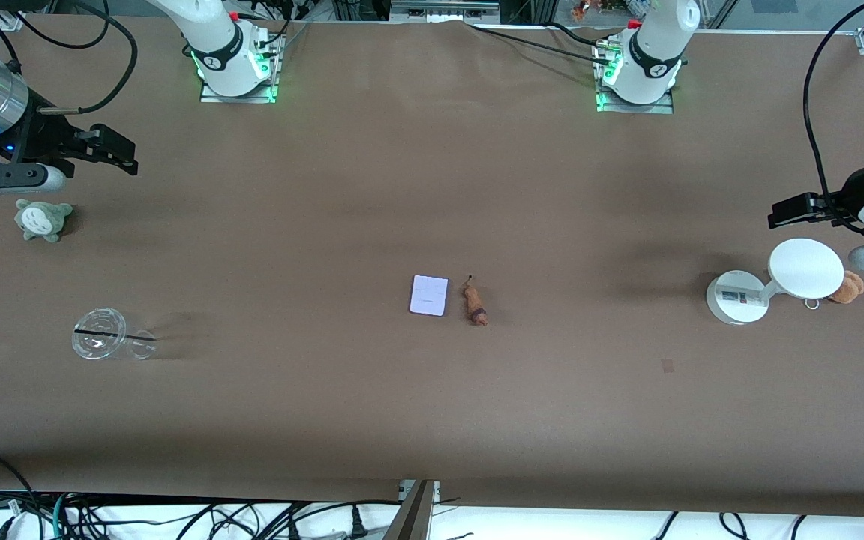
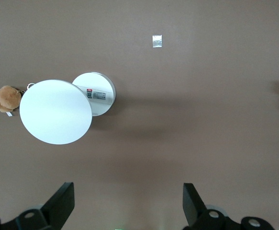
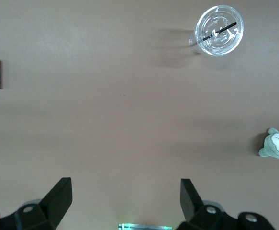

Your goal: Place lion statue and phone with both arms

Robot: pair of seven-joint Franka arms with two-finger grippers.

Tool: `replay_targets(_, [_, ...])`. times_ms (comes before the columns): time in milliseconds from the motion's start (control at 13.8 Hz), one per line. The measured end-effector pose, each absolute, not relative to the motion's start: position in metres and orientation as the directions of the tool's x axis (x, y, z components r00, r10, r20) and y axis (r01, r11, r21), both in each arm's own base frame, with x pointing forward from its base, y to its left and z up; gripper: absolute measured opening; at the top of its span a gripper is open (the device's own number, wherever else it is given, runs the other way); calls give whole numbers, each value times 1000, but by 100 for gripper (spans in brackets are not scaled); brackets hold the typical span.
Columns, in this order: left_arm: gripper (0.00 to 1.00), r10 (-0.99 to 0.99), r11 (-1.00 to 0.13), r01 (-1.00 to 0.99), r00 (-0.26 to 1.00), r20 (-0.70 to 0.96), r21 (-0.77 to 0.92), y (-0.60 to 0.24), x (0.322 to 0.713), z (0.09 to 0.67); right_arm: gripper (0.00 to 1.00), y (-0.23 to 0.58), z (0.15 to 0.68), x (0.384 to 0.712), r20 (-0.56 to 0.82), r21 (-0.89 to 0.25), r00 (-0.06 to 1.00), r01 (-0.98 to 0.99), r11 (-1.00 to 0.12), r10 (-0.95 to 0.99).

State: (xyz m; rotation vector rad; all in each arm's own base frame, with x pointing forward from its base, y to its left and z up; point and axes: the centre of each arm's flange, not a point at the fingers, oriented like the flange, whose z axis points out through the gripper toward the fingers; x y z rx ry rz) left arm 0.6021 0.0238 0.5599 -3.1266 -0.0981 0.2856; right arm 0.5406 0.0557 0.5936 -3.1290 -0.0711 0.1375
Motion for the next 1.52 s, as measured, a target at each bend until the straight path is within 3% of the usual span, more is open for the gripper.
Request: replay_targets(1522, [100, 64, -998, 63, 981, -183, -8, 22, 606, 552, 100, 52, 593, 541, -93, -10, 995, 38, -999, 39])
